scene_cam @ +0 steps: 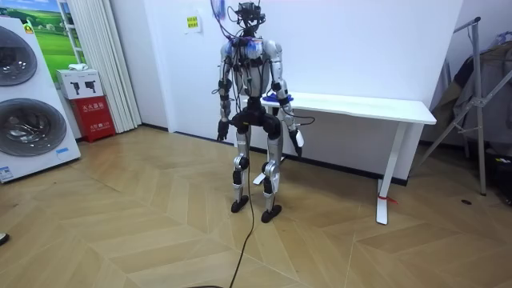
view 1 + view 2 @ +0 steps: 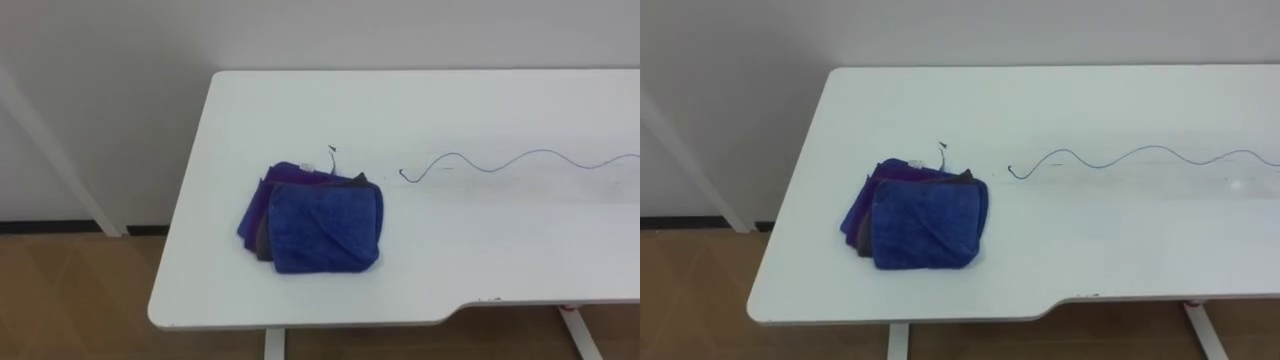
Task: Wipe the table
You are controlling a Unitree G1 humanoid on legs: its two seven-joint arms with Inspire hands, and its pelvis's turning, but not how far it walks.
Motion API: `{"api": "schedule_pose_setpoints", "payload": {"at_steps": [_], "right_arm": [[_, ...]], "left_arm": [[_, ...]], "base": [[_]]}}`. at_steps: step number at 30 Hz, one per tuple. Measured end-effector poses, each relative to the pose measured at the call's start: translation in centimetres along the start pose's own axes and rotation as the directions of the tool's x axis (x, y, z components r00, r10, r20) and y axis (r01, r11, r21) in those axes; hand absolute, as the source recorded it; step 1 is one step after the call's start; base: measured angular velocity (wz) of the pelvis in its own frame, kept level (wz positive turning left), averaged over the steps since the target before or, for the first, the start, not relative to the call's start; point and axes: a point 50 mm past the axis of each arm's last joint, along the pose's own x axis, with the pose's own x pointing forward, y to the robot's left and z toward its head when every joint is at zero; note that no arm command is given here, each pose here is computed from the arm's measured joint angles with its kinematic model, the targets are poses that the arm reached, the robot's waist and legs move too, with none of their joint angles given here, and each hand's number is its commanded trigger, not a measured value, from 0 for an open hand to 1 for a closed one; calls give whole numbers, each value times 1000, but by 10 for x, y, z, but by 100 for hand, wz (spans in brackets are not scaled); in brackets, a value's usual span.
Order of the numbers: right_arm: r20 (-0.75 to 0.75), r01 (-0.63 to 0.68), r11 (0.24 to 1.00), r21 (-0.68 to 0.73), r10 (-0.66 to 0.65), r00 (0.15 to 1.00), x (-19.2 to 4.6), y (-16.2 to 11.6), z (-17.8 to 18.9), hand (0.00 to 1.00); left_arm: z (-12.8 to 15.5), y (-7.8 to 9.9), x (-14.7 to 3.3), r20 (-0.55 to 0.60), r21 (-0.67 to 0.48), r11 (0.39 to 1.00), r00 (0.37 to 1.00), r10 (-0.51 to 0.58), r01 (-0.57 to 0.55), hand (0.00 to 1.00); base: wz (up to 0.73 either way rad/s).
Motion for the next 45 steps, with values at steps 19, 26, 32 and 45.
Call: {"api": "schedule_pose_setpoints", "payload": {"at_steps": [19,26,32,45], "right_arm": [[-396,402,625,669,-159,905,-15,-49,-80,0],[-450,596,447,667,-396,801,-22,-122,-58,0],[-328,625,396,672,-598,731,-27,-164,6,0],[322,758,378,532,-918,232,-106,-208,140,0]], "left_arm": [[-30,41,2,-142,-215,964,981,130,-159,0],[-29,56,3,-138,-211,958,977,165,-192,0],[-23,59,4,-112,-204,961,979,168,-188,0],[-5,66,5,-36,-162,968,981,188,-192,0]], "base": [[0],[-3],[2],[-1]]}}
